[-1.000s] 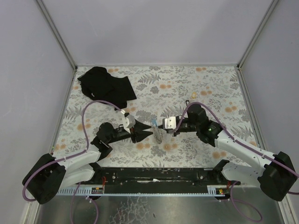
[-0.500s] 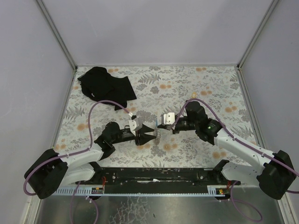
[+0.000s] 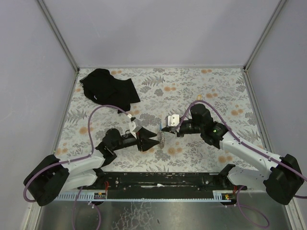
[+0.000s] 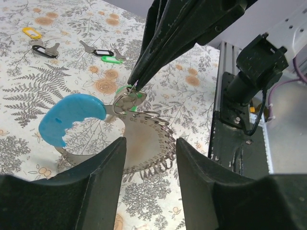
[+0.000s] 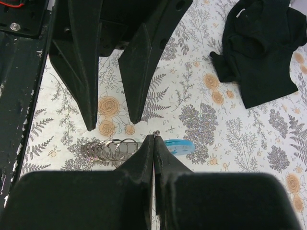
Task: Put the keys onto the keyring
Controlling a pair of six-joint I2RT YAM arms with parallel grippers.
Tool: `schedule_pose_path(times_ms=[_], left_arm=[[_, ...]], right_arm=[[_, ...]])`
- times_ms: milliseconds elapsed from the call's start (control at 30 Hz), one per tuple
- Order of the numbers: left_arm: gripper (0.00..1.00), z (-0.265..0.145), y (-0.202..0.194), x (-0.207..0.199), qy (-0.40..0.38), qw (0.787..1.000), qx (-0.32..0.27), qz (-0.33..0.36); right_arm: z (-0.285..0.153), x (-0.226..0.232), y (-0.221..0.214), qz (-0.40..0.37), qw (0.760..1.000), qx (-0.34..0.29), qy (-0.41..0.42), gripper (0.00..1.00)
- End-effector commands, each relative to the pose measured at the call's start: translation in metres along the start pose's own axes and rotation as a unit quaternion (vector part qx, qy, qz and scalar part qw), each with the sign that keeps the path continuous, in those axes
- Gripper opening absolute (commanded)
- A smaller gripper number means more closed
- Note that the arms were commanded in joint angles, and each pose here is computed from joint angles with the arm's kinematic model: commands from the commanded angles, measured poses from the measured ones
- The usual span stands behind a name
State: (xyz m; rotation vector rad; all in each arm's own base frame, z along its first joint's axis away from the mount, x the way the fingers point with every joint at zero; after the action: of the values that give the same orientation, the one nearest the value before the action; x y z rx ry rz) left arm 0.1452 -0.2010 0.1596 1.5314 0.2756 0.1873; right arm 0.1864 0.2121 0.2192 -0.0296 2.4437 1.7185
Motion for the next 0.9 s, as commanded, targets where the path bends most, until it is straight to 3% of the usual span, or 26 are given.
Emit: schedule_pose_path(times_ms=[0, 300, 633, 733, 867], left_arm=[[0.46, -0.003, 0.01, -0.005, 0.026, 0.998, -0.036, -0.046], [0.46, 0.008, 0.005, -0.008, 0.081, 0.992, -0.046, -0.082], [0.45, 0.019, 0.003, -0.004, 0.085, 0.994, -0.034, -0.052], [0.39, 0.02, 0.001, -0.002, 0.09, 0.995, -0.026, -0.042], [0.21, 0.02, -0.002, 0.0, 0.095, 0.995, -0.013, -0.03]], right_arm=[[0.0, -0.009, 0.021, -0.017, 0.999, -0.04, -0.025, 0.0], [0.002, -0.012, 0.024, 0.002, 0.998, -0.053, -0.046, 0.0], [0.003, -0.011, 0.022, 0.01, 0.998, -0.05, -0.039, 0.0], [0.002, -0.01, 0.022, 0.009, 0.998, -0.05, -0.04, 0.0], [0.001, -0.01, 0.022, 0.009, 0.998, -0.046, -0.041, 0.0]])
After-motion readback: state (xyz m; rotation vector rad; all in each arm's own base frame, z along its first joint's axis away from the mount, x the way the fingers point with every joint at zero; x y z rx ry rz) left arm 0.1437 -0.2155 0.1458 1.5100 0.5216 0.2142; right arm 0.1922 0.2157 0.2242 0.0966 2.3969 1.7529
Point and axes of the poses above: each gripper's point midway between its finger pads, its own z axis out along the fingers, its own x axis along the line the jaws close on, y = z × x, the point moved 9 cm from there along -z, back along the fingers, and after that the axes turned 11 degrees about z, right-handed, at the moved point
